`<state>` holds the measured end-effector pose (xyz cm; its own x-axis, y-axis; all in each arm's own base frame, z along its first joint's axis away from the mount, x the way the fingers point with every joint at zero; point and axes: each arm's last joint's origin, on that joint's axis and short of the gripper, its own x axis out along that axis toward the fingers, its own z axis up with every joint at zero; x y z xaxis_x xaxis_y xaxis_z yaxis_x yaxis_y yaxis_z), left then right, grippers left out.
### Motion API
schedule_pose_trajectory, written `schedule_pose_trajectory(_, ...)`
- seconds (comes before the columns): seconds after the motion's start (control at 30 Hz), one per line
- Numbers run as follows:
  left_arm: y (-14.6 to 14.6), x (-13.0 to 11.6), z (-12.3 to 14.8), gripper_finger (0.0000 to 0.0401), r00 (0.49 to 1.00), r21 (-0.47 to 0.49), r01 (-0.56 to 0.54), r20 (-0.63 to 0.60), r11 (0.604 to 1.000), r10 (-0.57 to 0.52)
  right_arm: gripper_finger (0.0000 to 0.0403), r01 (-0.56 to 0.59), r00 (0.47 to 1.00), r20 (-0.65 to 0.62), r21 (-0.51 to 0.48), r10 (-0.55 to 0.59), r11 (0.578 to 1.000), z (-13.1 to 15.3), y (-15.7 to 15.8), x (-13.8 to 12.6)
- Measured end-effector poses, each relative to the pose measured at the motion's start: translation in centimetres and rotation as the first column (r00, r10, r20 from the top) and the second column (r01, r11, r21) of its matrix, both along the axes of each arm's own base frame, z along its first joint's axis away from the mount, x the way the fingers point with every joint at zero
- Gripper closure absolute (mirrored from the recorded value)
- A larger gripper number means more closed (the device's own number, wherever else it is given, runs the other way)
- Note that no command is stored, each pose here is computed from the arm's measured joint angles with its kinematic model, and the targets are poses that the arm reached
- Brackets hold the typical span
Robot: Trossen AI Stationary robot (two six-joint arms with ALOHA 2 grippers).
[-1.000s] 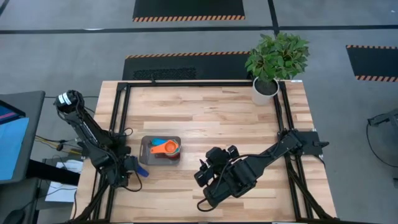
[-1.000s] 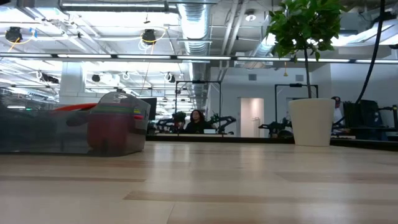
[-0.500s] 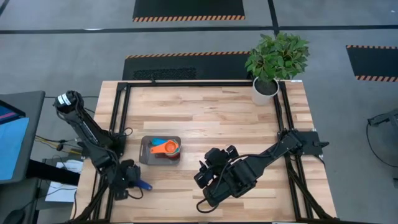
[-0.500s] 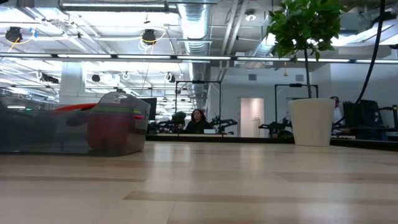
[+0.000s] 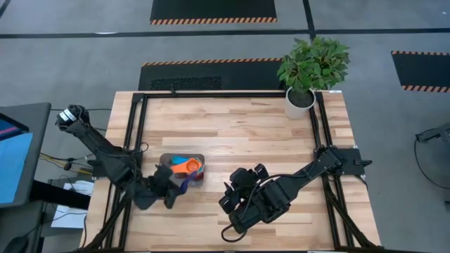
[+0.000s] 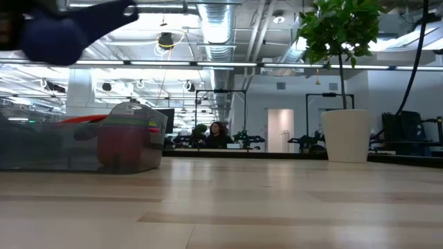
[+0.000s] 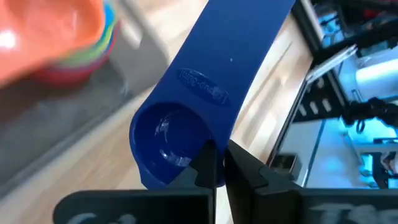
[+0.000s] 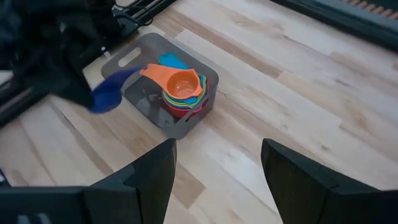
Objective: Nest measuring cups in basket
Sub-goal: Stack the dark blue measuring cup on top of the orange measuring cup in the black bin
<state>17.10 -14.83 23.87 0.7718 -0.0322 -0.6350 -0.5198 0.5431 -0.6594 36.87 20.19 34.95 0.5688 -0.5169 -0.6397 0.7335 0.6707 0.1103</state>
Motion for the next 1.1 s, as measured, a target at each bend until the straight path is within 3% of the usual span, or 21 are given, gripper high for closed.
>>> schedule_pose_trajectory(0.13, 1.5, 1.9, 1.2, 0.0401, 1.000, 0.103, 0.006, 0.019, 0.995, -0.008, 0.0145, -0.064, 0.997, -0.050, -0.044, 0.062, 0.997, 0.0, 0.2, -0.1)
schedule_pose_trajectory(0.23, 2.6, 3.3, 0.9, 0.0401, 0.993, 0.228, 0.113, -0.035, 0.967, -0.108, 0.0145, -0.116, 0.990, -0.092, -0.065, 0.110, 0.991, 0.0, 0.4, -0.2)
schedule_pose_trajectory(0.4, 4.2, 4.8, 0.1, 0.0401, 0.939, 0.317, 0.342, -0.143, 0.885, -0.311, 0.0145, -0.175, 0.975, -0.157, -0.102, 0.158, 0.979, -0.2, 1.0, -0.9)
schedule_pose_trajectory(0.53, 4.9, 5.1, 0.0, 0.0401, 0.880, 0.412, 0.474, -0.199, 0.778, -0.431, 0.0145, -0.187, 0.968, -0.191, -0.113, 0.164, 0.976, 0.0, 1.6, -2.2)
schedule_pose_trajectory(0.77, 6.1, 5.5, -0.2, 0.0401, 0.727, 0.608, 0.659, -0.362, 0.444, -0.583, 0.0145, -0.189, 0.970, -0.177, -0.101, 0.170, 0.977, 0.0, 2.6, -2.9)
schedule_pose_trajectory(0.83, 6.4, 5.7, -0.1, 0.0401, 0.680, 0.652, 0.684, -0.407, 0.328, -0.610, 0.0145, -0.184, 0.971, -0.170, -0.096, 0.166, 0.978, 0.0, 2.6, -2.9)
schedule_pose_trajectory(0.9, 6.7, 5.8, 0.0, 0.0401, 0.614, 0.685, 0.705, -0.461, 0.182, -0.641, 0.0145, -0.169, 0.975, -0.158, -0.087, 0.154, 0.982, 0.0, 2.6, -2.9)
schedule_pose_trajectory(0.97, 7.0, 5.8, -0.1, 0.0401, 0.540, 0.688, 0.725, -0.535, 0.036, -0.649, 0.0145, -0.157, 0.978, -0.149, -0.079, 0.144, 0.984, 0.0, 2.6, -2.9)
schedule_pose_trajectory(1.0, 7.1, 5.7, -0.2, 0.0401, 0.507, 0.676, 0.737, -0.570, -0.018, -0.647, 0.0145, -0.155, 0.979, -0.146, -0.076, 0.142, 0.985, 0.0, 2.6, -2.9)
schedule_pose_trajectory(1.1, 7.7, 5.2, -0.7, 0.0401, 0.398, 0.604, 0.787, -0.655, -0.128, -0.643, 0.0145, -0.128, 0.985, -0.124, -0.057, 0.120, 0.990, 0.0, 2.6, -2.9)
